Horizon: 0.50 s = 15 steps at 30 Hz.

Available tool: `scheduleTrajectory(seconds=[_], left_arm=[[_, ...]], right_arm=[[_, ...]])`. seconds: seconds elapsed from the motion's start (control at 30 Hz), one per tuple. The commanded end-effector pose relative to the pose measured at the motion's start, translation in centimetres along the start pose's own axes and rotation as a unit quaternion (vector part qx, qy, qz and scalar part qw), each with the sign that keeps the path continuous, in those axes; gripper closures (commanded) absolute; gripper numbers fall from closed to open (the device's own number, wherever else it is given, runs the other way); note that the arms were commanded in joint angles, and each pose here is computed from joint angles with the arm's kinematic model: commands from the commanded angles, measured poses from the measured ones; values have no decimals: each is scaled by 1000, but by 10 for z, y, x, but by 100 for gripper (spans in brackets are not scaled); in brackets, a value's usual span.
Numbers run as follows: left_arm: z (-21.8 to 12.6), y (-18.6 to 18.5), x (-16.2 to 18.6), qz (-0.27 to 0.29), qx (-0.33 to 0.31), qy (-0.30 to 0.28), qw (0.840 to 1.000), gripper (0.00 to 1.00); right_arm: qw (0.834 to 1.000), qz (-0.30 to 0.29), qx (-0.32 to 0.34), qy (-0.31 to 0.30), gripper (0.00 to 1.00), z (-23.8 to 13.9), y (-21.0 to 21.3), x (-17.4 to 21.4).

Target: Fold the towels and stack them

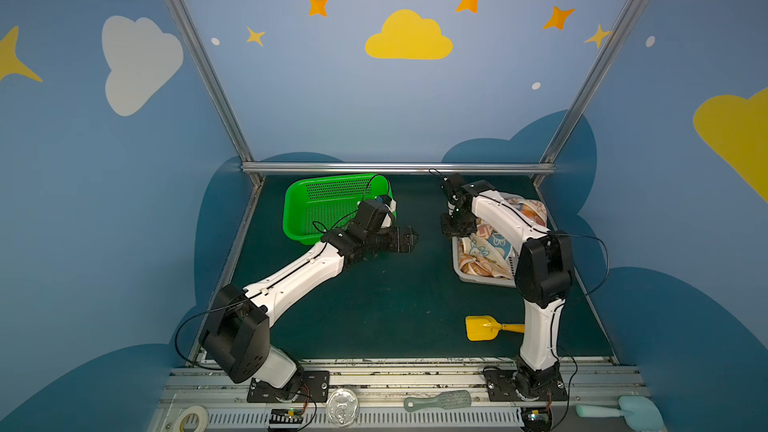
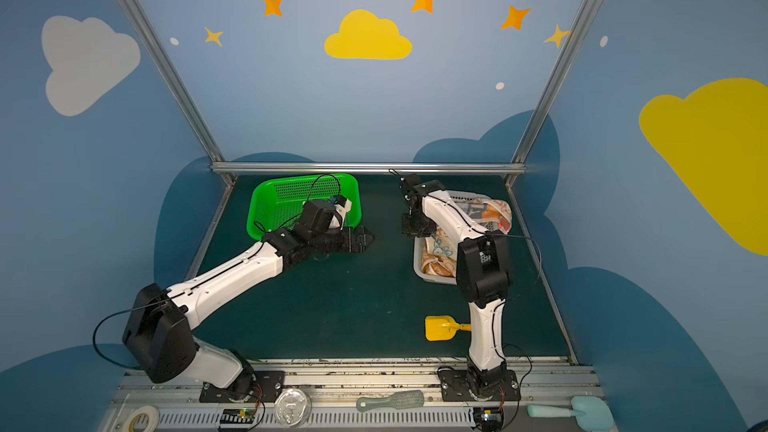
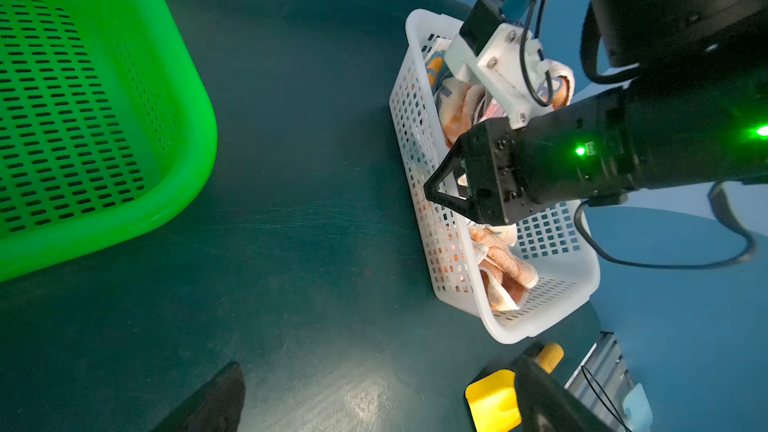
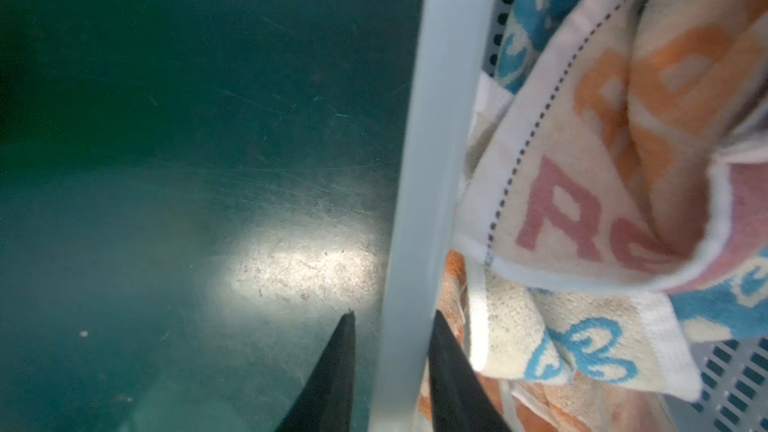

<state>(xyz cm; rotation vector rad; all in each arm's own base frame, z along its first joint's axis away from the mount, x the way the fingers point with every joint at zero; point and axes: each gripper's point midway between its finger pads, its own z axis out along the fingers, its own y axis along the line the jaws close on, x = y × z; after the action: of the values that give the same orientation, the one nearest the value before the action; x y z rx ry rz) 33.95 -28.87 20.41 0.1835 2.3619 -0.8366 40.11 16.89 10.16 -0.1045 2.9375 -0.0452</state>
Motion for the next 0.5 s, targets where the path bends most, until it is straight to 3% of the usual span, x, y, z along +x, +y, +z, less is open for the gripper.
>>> scheduleTrajectory(seconds=[0.0, 0.23, 0.47], left_arm=[[-7, -13, -12, 3, 23, -17, 1000, 0], [-3, -14, -12, 7, 27, -10, 1000, 0], [6, -15, -13, 12, 28, -1, 1000, 0]], right_arm=[[998, -27, 55, 20, 77, 3, -19, 7], [993, -56, 105, 14, 89, 3, -48, 7], [994, -17, 104, 18, 99, 7, -89, 1]])
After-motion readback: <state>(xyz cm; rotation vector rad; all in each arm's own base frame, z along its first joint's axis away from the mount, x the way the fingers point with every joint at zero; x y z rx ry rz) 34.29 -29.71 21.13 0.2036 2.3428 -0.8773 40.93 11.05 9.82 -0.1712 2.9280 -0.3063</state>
